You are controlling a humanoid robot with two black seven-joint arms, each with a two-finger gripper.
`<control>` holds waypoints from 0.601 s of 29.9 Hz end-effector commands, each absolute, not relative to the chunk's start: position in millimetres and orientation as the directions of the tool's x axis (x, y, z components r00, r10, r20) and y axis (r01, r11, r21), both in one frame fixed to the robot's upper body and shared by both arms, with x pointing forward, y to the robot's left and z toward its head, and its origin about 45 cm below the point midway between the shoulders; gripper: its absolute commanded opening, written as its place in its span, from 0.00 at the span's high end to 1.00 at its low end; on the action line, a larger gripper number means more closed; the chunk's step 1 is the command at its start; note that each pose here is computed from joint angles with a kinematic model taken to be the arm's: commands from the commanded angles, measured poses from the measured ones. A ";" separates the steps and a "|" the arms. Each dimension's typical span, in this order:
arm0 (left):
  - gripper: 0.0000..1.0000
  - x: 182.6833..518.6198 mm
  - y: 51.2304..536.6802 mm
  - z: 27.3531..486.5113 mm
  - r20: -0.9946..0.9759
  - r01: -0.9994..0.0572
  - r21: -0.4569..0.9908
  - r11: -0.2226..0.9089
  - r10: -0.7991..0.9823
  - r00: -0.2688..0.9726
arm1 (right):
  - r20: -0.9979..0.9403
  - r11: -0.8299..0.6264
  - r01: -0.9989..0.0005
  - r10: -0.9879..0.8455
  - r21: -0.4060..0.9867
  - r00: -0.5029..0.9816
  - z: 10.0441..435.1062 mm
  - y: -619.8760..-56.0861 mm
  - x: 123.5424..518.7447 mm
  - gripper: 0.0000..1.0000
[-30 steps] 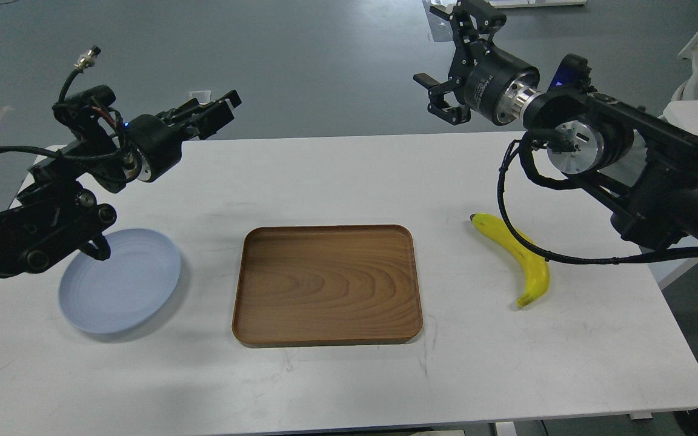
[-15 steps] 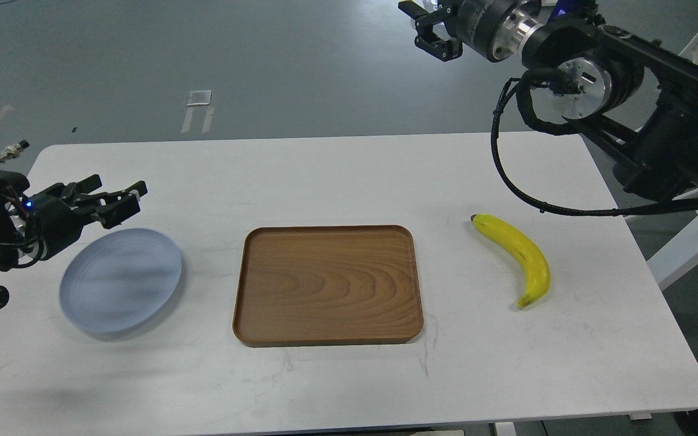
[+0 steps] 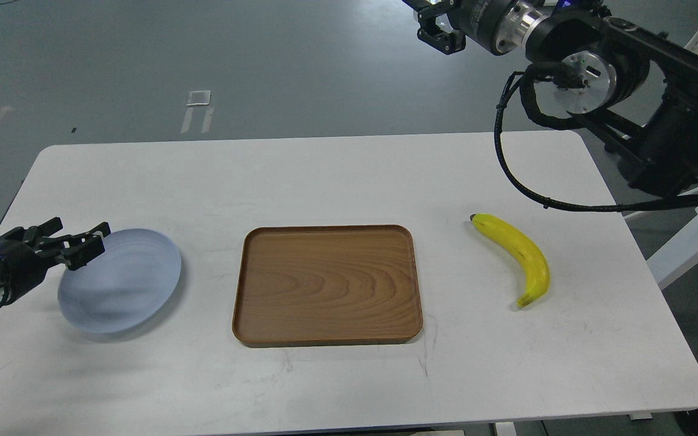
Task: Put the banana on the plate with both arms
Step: 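Lower the left gripper to the rim of the light blue plate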
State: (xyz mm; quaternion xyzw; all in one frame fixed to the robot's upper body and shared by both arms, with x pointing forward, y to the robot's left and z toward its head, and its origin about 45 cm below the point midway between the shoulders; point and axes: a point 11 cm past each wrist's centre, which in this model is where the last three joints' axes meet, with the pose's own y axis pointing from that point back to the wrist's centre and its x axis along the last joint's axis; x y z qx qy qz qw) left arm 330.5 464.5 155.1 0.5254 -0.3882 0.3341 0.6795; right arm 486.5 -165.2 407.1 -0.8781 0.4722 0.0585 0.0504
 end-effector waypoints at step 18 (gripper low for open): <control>0.03 292.0 482.9 112.3 0.827 -0.821 0.540 0.184 0.064 0.558 | -0.141 -0.542 -0.840 -0.830 -0.028 0.540 403.1 -167.2 486.6 0.00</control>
